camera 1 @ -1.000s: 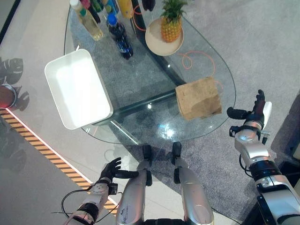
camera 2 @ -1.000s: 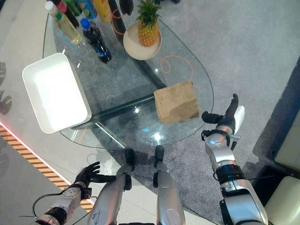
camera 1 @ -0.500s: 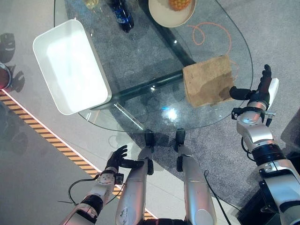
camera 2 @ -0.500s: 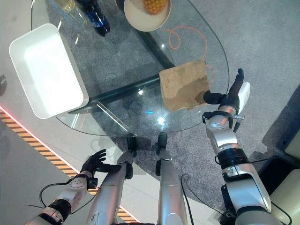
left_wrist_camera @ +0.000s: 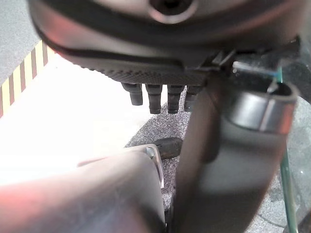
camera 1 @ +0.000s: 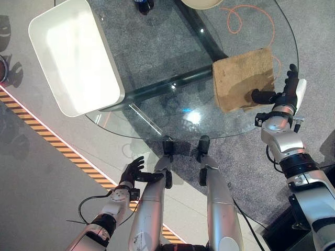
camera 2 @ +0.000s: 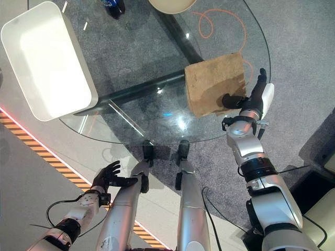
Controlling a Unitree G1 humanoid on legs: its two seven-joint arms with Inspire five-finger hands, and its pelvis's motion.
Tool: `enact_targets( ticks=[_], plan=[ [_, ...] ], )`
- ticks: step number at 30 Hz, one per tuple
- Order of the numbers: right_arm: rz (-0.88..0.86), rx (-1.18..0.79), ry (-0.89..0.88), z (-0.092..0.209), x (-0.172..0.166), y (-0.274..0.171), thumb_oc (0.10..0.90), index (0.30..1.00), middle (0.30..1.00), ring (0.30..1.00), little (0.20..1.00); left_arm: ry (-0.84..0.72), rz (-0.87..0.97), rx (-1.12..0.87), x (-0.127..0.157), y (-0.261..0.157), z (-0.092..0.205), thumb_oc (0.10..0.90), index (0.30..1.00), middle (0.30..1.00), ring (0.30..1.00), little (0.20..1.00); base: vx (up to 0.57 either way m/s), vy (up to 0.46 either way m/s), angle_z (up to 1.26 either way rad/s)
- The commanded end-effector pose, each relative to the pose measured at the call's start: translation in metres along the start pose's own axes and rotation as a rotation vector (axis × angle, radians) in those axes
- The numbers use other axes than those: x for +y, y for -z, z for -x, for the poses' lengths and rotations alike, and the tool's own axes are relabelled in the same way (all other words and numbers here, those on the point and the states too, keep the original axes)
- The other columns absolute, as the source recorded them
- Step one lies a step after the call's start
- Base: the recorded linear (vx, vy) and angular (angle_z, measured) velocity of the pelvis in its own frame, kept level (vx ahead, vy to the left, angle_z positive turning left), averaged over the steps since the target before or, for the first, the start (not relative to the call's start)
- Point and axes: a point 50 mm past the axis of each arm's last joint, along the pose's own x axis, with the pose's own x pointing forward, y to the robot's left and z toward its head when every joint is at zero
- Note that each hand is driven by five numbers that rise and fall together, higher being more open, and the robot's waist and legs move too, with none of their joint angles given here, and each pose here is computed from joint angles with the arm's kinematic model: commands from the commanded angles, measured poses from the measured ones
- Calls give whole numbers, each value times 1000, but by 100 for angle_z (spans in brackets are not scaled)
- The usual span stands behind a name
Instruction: Wipe the table with a cloth and put it in the basket.
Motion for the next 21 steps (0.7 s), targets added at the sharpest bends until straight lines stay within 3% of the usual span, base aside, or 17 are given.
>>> enact_targets(
  ticks=[1,8,21],
  plan=[
    [0,-130,63,-9,-29,-28,800,900,900,900,900,-28,5,113,6,35,15,800,900,900,900,900,27,24,4],
    [32,-68,177,-16,-38,-20,800,900,900,900,900,-24,12,103,7,32,14,800,900,900,900,900,7,4,1],
    [22,22,158,-35,-43,-27,800,900,900,900,900,-1,18,85,0,30,14,800,900,900,900,900,8,6,2]
  ],
)
